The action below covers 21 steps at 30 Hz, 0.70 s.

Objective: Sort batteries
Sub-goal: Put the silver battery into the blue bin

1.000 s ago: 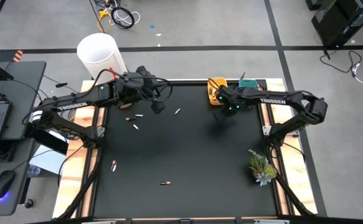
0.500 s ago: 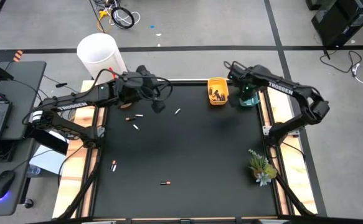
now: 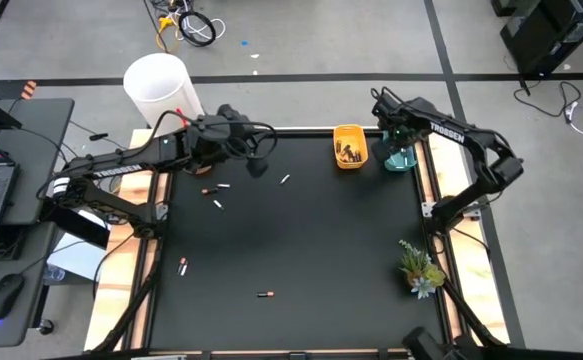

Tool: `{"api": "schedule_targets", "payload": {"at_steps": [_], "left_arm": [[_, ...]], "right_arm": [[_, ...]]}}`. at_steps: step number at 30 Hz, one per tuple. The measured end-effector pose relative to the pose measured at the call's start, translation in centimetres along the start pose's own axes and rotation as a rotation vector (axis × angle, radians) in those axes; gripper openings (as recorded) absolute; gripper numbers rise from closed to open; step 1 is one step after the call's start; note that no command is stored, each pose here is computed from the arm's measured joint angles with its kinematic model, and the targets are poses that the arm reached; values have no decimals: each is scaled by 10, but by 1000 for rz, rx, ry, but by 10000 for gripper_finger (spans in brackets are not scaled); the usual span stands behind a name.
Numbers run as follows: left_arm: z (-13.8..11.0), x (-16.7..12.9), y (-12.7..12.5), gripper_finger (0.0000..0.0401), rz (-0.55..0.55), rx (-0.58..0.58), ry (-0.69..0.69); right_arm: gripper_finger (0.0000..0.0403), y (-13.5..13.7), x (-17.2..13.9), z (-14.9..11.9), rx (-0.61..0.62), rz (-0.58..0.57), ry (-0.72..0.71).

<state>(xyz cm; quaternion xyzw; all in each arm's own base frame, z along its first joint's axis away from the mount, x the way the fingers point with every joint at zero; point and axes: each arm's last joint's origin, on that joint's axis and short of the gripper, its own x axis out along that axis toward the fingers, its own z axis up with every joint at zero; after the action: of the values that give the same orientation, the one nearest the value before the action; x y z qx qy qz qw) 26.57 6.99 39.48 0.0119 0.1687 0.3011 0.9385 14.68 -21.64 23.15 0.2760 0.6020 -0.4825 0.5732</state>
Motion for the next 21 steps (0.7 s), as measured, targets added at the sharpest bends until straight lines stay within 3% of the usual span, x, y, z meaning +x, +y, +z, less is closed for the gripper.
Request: {"api": "schedule_targets", "payload": {"at_steps": [6, 11, 17, 21], "left_arm": [[-1, 0, 1, 37, 28, -58, 10], [-7, 0, 1, 46, 22, -106, 63], [-12, -1, 0, 46, 5, -183, 118], [-12, 0, 0, 46, 9, -254, 121]], "right_arm": [[159, 0, -3, 4, -61, 10, -6], [156, 11, -43, 4, -200, 108, -144], [155, 41, -89, -17, -525, 399, -354], [155, 68, -106, -21, -664, 584, -497]]}}
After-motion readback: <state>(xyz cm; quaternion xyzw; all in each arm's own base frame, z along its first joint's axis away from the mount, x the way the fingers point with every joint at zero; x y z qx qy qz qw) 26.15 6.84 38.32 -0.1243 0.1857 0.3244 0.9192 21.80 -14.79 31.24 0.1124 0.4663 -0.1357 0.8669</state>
